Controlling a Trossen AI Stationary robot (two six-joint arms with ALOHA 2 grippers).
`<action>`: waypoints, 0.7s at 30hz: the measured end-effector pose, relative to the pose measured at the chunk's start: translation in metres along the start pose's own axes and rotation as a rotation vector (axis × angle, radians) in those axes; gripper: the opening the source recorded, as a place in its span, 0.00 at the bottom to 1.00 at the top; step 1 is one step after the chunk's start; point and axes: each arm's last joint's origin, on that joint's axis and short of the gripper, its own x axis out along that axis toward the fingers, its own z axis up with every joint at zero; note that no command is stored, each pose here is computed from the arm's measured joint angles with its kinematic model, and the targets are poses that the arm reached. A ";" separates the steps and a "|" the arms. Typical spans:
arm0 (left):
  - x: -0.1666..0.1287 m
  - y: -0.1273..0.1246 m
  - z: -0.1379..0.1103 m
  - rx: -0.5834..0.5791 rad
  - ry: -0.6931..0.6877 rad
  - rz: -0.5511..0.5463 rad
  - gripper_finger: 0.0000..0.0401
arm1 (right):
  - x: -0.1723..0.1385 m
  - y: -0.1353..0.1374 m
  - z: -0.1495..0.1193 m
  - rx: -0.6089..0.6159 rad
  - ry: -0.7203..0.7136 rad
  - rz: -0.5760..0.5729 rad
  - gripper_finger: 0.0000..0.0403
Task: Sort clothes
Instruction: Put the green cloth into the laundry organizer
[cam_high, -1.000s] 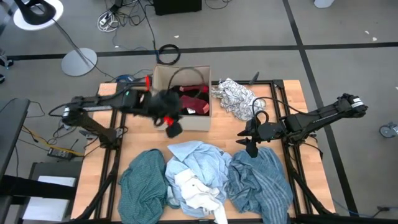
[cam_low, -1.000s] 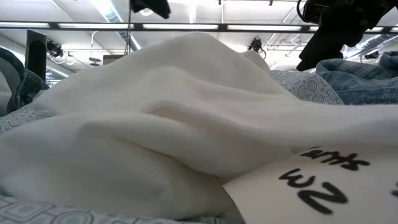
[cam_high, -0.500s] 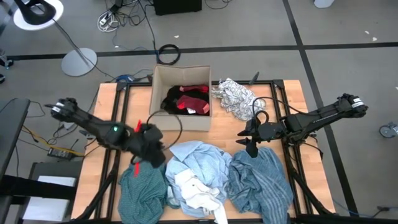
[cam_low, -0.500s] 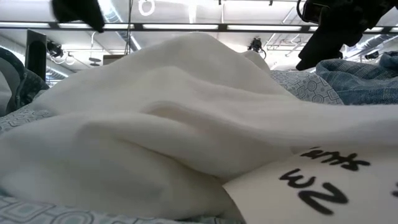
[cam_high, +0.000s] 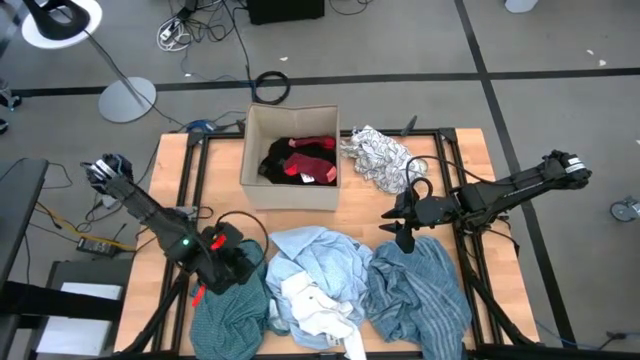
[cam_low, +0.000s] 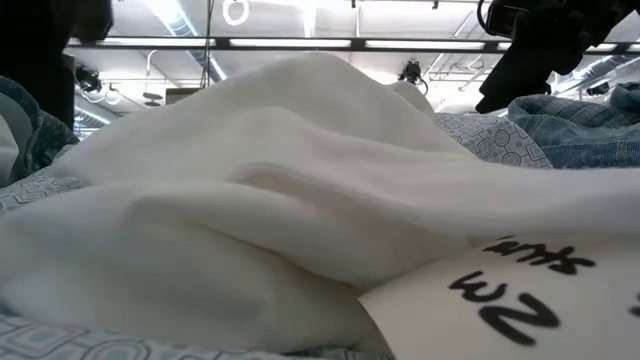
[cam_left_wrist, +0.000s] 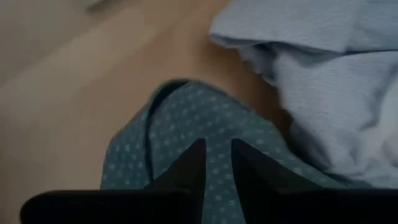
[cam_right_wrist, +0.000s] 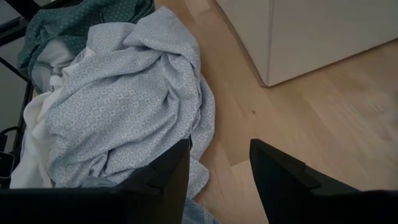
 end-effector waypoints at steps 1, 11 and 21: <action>0.004 0.002 -0.002 -0.025 0.003 -0.004 0.21 | 0.000 0.000 0.000 -0.003 0.000 0.000 0.42; 0.029 0.017 -0.015 -0.079 0.032 0.003 0.40 | 0.000 0.000 0.000 -0.003 0.000 0.000 0.42; 0.041 0.021 -0.022 -0.065 0.068 -0.041 0.57 | 0.000 0.000 0.000 -0.005 0.000 0.001 0.42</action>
